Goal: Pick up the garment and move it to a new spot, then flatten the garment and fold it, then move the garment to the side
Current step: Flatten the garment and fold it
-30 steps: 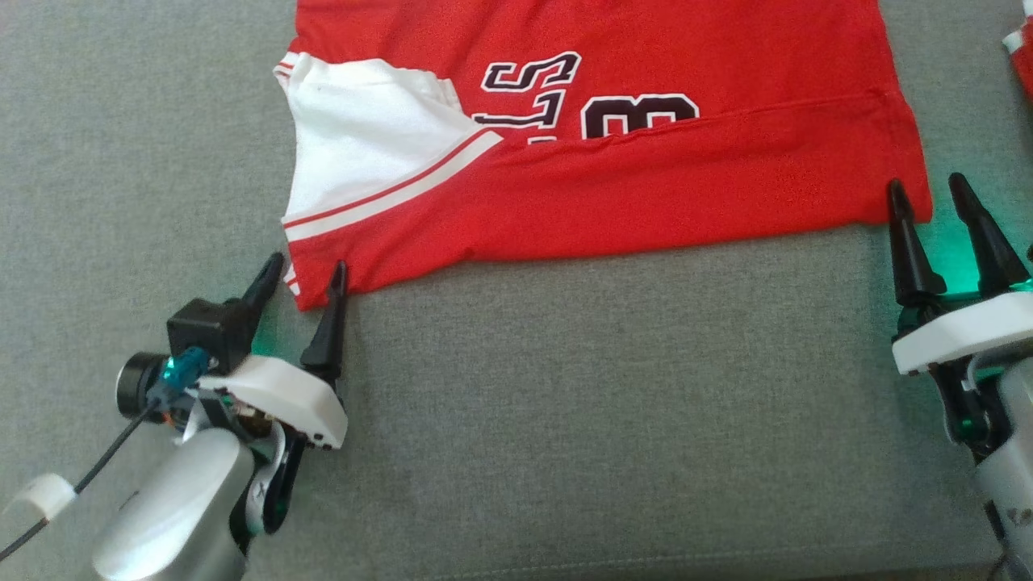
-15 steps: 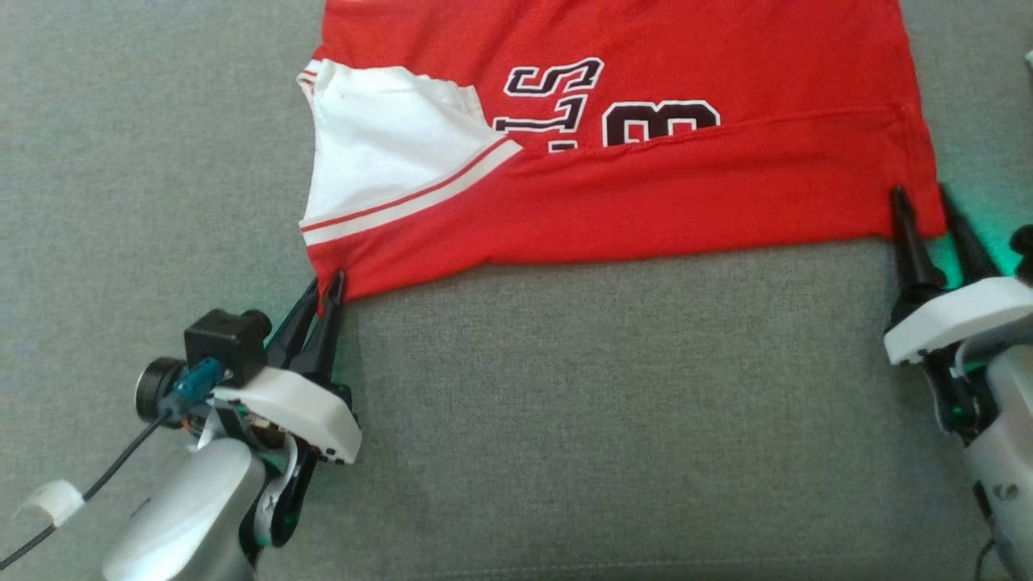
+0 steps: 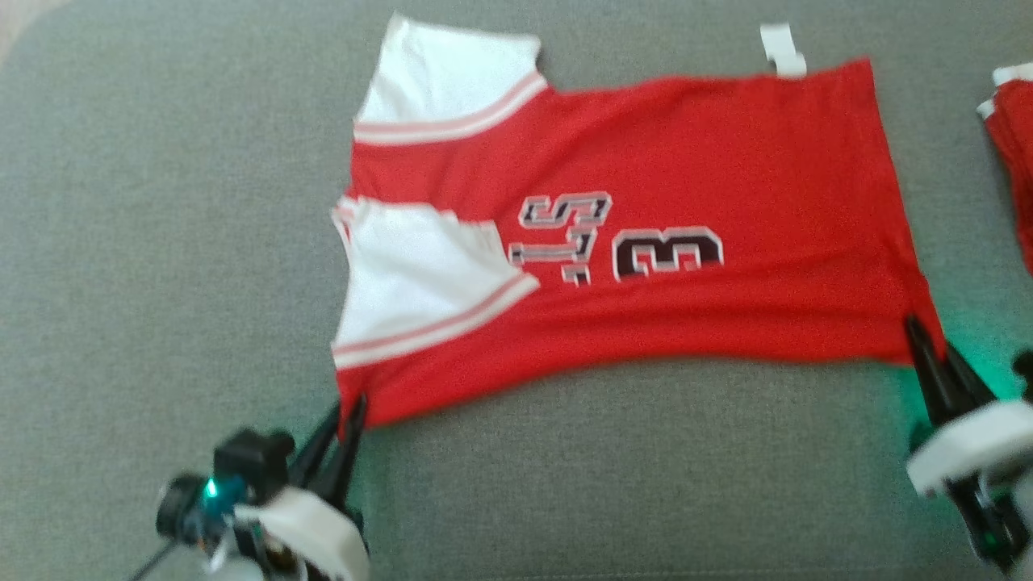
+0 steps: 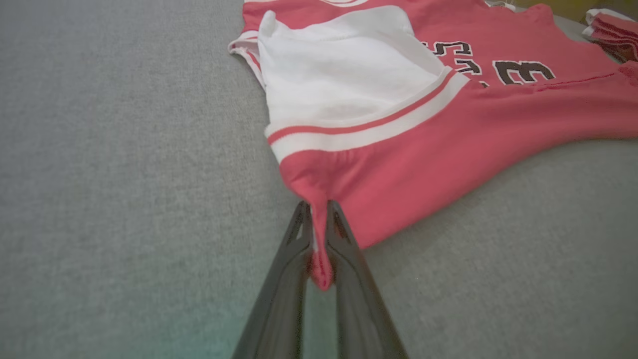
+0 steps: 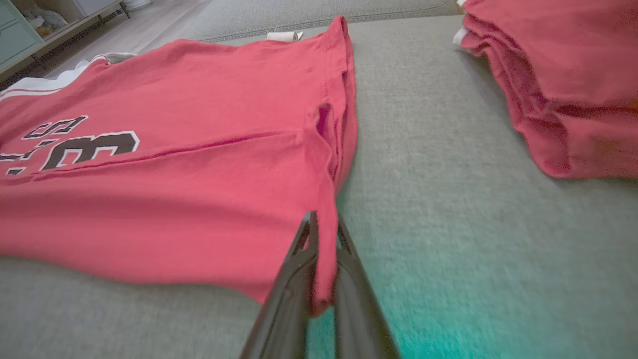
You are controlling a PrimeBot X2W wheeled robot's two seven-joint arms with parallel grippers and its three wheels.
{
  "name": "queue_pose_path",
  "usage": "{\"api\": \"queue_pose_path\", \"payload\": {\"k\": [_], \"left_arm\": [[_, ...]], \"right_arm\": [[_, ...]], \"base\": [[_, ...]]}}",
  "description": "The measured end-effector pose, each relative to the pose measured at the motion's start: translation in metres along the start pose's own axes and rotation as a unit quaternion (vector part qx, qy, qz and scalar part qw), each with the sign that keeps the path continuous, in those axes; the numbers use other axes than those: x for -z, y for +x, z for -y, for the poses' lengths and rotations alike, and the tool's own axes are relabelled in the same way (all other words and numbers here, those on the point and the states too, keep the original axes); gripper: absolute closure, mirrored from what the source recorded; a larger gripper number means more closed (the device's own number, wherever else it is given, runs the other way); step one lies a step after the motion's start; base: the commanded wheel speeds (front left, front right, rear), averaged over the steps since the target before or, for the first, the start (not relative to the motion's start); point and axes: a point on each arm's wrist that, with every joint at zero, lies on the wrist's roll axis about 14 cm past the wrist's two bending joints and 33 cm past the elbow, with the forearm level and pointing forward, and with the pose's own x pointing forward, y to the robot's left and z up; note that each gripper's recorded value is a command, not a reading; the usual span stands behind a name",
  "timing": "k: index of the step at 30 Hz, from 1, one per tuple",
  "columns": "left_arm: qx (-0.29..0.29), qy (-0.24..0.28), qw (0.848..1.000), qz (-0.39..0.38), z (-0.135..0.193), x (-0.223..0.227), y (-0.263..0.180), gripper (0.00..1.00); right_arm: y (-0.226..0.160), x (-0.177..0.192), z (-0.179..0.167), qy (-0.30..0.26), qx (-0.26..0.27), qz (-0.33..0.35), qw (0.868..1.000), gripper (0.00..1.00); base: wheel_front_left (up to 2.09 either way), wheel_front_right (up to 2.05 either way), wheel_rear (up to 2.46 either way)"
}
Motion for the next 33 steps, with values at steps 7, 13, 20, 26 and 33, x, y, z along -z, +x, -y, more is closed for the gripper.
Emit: {"api": "queue_pose_path", "payload": {"k": [7, 13, 20, 26, 33], "left_arm": [[-0.006, -0.008, 1.0, -0.008, 0.008, 0.017, -0.036, 1.0], [-0.001, 0.0, 1.0, -0.024, 0.007, 0.023, -0.039, 1.0], [0.017, -0.005, 0.999, -0.05, 0.012, 0.033, -0.035, 0.0], [0.043, 0.096, 0.994, 0.012, -0.011, -0.046, -0.001, 0.0], [0.109, 0.216, 0.969, 0.056, -0.002, -0.178, 0.063, 0.0]], "right_arm": [[-0.046, 0.022, 0.012, 0.016, 0.015, -0.016, 1.0, 1.0], [-0.064, 0.04, 0.007, 0.03, 0.017, -0.035, 0.999, 1.0], [-0.063, 0.025, 0.019, 0.02, 0.036, -0.012, 0.999, 0.0], [-0.051, -0.003, 0.021, 0.003, 0.041, 0.035, 0.999, 0.0], [-0.021, -0.03, 0.011, -0.02, 0.021, 0.067, 0.997, 0.0]], "base": [[0.0, 0.0, 0.0], [0.0, 0.0, 0.0], [0.0, 0.0, 0.0], [0.0, 0.0, 0.0], [0.0, 0.0, 0.0]]}}
